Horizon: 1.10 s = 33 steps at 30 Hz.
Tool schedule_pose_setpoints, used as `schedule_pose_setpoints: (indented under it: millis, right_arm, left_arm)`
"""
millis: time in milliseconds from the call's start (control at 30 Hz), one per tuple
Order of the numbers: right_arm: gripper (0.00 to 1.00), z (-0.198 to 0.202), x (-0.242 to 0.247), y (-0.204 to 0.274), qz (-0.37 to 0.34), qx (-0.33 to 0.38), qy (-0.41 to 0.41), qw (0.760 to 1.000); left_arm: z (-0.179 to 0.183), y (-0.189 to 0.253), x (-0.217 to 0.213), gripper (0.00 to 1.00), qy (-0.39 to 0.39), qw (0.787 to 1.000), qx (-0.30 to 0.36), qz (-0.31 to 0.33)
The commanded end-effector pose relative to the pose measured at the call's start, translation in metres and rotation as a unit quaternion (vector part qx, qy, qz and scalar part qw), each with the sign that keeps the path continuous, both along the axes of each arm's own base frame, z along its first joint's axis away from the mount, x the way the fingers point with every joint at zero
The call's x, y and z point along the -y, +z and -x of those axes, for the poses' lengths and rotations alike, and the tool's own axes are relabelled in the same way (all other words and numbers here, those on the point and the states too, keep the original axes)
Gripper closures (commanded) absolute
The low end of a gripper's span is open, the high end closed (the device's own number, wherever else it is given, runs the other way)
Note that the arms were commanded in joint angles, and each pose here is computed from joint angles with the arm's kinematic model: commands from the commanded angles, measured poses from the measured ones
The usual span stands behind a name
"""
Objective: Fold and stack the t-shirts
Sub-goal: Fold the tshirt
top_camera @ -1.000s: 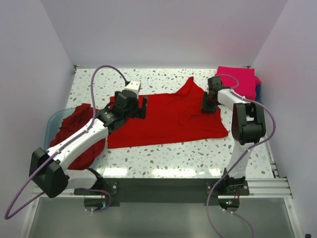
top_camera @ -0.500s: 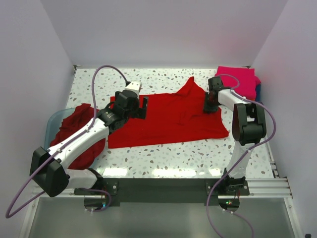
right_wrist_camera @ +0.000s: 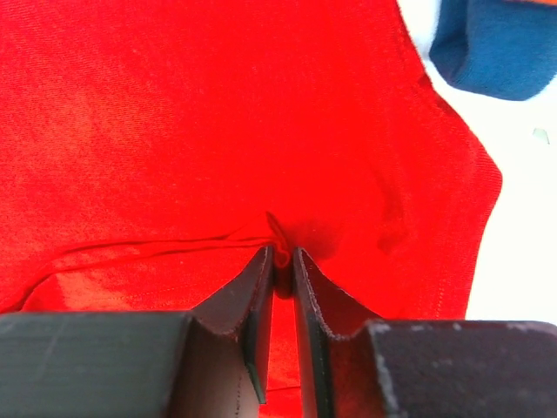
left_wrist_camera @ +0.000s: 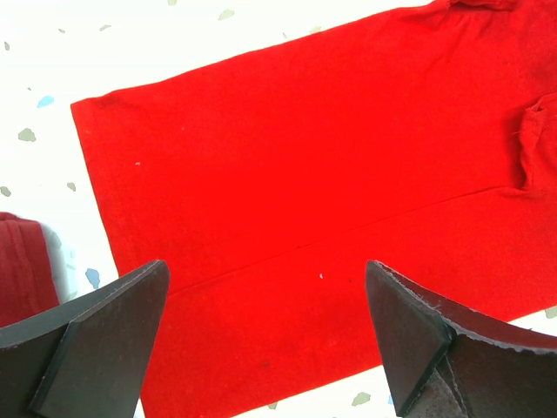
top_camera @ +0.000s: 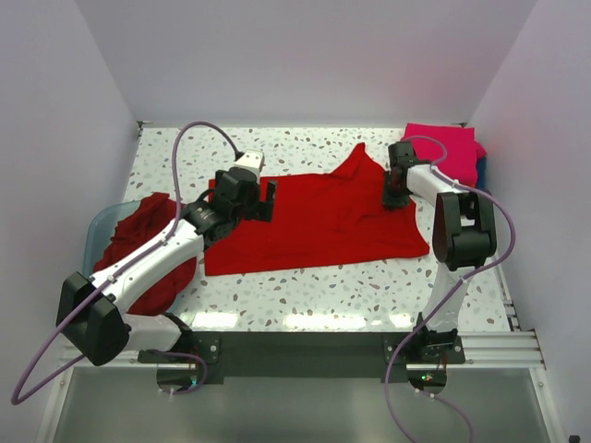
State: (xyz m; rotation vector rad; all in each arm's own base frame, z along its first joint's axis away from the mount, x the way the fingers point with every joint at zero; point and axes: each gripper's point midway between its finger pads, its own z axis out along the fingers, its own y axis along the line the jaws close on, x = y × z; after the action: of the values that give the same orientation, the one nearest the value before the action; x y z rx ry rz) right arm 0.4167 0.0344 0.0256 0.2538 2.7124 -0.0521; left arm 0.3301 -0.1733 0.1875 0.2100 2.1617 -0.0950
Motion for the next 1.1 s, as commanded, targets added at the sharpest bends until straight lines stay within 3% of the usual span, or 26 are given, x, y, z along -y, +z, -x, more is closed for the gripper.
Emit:
schedule_pose_setpoints:
  millis: [0,133,433,533,633,1067]
  right_arm:
    - [0.79,-0.012,0.01,0.026,0.023,0.031,-0.002,0.999]
    - [0.74,-0.013,0.011,0.028,0.025,0.033,0.0,0.999]
    - [0.78,-0.018,0.01,0.031,0.026,0.038,0.005,0.999]
    - [0.82,-0.018,0.011,0.032,0.028,0.039,0.005,0.999]
    - [0.99,-0.022,0.011,0.036,0.029,0.044,0.009,0.999]
    - [1.0,-0.063,-0.006,0.043,0.0,0.064,0.046,0.997]
  left_arm:
    - [-0.005,0.001,0.003,0.0,-0.005,1.0,0.008,0.005]
    - [-0.005,0.0,0.005,0.0,-0.008,1.0,0.005,0.006]
    - [-0.005,-0.003,0.007,0.0,-0.013,1.0,0.0,0.007]
    - [-0.005,-0.005,0.008,0.0,-0.015,1.0,-0.003,0.007]
    - [-0.004,-0.006,0.008,0.0,-0.016,1.0,-0.005,0.006]
    - [-0.006,-0.013,0.01,0.0,-0.017,1.0,-0.015,0.001]
